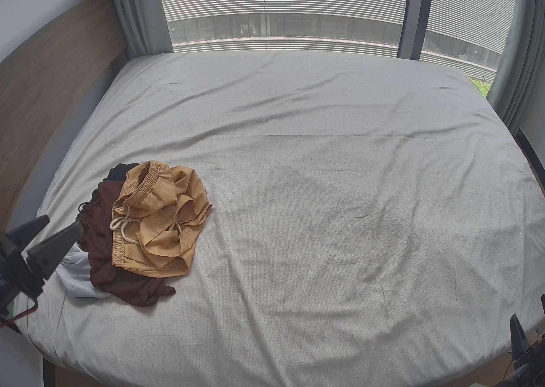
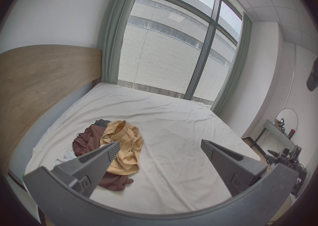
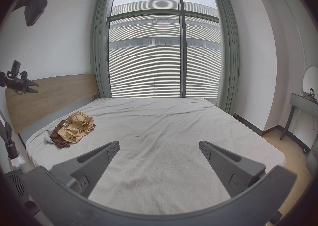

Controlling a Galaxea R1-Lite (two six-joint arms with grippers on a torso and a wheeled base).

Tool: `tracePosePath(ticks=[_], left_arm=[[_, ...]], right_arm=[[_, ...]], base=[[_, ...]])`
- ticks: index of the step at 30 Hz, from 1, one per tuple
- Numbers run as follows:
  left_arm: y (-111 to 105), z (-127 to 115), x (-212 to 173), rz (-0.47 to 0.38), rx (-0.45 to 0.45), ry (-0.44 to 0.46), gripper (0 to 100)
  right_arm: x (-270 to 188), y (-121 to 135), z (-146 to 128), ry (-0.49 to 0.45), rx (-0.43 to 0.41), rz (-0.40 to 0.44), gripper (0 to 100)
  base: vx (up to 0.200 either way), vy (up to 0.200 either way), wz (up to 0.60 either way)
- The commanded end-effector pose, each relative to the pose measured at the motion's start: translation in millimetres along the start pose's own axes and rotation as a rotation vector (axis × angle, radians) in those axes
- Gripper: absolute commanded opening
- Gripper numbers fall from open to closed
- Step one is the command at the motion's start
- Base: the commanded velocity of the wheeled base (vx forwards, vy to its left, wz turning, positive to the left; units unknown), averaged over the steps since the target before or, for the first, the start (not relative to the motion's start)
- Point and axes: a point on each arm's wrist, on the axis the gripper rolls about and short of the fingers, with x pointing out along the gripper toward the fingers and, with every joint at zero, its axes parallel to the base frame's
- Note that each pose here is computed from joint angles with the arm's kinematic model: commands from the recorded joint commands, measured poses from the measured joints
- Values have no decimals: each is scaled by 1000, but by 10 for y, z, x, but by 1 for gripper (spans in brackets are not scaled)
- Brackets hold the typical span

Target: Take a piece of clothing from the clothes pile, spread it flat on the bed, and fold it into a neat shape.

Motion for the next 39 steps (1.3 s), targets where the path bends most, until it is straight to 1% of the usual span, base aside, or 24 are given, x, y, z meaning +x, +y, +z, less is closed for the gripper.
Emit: tracePosePath(ticks=[1,5,12,16,18,22,23,24,29,35,39], left_arm=[[10,35,407,-18,-37,60,100],[28,55,630,-22,-49,47,100],[47,39,775,-17,-55,74,100],[33,122,863,-44,-102,68,100],[30,138,880,-47,-110,67,100],[61,90,1057,-34,-122,114,100],[61,90,1057,-34,-122,114,100],[97,72,1113,-20,-124,121,100],[154,51,1267,-32,-129,113,100],[296,22,1477,7,-138,95,100],[449,-4,1624,50,-145,85,100]], right_arm=[[2,0,-52,2,-2,1,100],[2,0,-52,2,-2,1,100],[2,0,-52,2,0,1,100],[2,0,-52,2,-2,1,100],[2,0,-52,2,-2,-1,100],[2,0,-52,2,0,-1,100],[2,0,-52,2,0,-1,100],[2,0,-52,2,0,-1,100],[2,0,-52,2,-2,-1,100],[2,0,-52,2,1,-1,100],[2,0,-52,2,1,-1,100]], base=[[0,0,0],[0,0,0],[0,0,0],[0,0,0],[0,0,0],[0,0,0],[0,0,0],[0,0,0],[0,0,0],[0,0,0],[0,0,0]])
